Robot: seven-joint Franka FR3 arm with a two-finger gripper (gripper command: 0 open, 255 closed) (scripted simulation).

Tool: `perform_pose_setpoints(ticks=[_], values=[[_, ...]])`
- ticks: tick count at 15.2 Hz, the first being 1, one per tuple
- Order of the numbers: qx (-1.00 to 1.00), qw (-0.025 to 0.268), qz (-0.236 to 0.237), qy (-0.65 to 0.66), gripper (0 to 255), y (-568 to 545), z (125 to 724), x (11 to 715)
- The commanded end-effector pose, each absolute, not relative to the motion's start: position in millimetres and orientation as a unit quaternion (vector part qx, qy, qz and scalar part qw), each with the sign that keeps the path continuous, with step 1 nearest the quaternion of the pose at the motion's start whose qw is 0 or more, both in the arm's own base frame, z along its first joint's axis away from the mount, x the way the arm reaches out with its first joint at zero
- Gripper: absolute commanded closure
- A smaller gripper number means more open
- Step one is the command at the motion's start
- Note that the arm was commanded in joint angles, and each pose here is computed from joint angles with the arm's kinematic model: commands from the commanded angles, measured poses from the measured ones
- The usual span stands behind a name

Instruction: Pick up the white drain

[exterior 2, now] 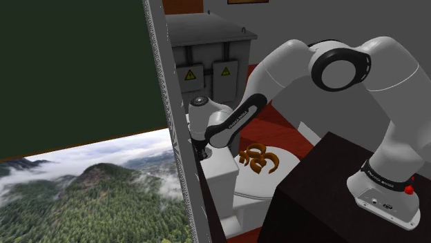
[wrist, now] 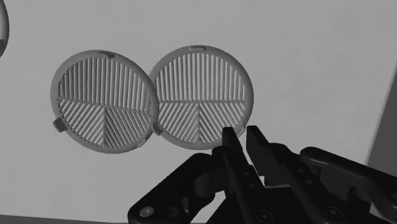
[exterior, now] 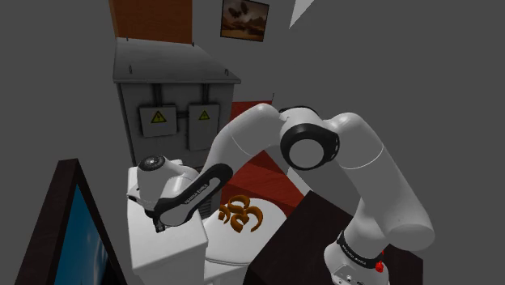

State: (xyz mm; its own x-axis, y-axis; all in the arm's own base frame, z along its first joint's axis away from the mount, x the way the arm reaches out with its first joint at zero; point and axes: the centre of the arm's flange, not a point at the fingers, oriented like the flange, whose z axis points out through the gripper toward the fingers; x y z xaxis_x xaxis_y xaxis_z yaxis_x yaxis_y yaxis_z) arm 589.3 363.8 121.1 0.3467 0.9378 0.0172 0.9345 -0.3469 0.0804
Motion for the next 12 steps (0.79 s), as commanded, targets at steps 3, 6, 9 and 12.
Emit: perform_pose_setpoints(ticks=[3,6,9,12], values=[[0.821,0.029,0.029,0.569,255,359.7,120.2,589.4],[0.821,0.029,0.029,0.569,255,360.2,118.4,590.2],[0.821,0.029,0.029,0.569,255,360.2,134.2,590.2],[0.821,0.029,0.029,0.569,255,360.2,150.1,590.2]])
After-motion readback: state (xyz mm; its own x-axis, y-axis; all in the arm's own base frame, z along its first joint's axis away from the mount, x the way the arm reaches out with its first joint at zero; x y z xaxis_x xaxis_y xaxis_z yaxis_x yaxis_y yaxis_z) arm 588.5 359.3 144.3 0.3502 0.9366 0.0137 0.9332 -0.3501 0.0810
